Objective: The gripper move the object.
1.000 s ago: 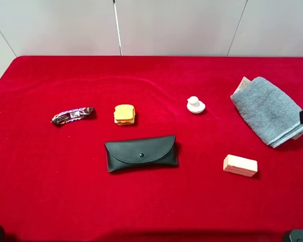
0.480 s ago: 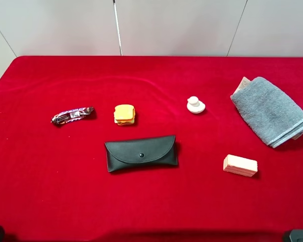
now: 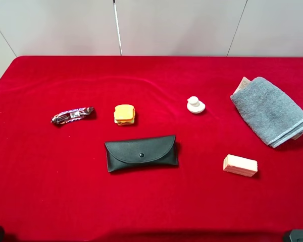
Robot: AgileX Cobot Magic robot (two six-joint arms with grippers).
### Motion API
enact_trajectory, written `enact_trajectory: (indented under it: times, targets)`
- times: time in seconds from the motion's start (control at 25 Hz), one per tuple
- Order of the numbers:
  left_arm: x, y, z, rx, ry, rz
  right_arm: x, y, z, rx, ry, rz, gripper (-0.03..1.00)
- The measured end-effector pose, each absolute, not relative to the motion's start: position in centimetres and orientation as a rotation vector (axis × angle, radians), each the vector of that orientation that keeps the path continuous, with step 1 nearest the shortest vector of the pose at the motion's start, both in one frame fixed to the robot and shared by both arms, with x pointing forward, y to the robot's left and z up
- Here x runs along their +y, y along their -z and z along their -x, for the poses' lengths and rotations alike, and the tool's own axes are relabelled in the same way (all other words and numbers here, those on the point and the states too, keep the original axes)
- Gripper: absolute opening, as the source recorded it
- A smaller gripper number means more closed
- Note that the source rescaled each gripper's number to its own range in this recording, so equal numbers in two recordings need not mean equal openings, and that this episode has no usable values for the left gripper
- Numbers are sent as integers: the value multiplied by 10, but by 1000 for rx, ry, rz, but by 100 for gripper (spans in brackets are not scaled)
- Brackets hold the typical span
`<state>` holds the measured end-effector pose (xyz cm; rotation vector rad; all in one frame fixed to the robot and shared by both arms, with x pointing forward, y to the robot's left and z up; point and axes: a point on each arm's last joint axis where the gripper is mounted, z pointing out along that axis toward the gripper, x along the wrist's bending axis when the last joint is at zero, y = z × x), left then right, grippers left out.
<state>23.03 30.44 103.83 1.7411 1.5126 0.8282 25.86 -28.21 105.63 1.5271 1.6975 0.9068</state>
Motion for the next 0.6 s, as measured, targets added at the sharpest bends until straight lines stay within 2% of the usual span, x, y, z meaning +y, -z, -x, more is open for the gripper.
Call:
enact_trajectory:
  times: [0.6]
  targets:
    - [304,-1038,-230,1513,-828,-1741,-281,-1056,-233,1685,-1042,-1368,100]
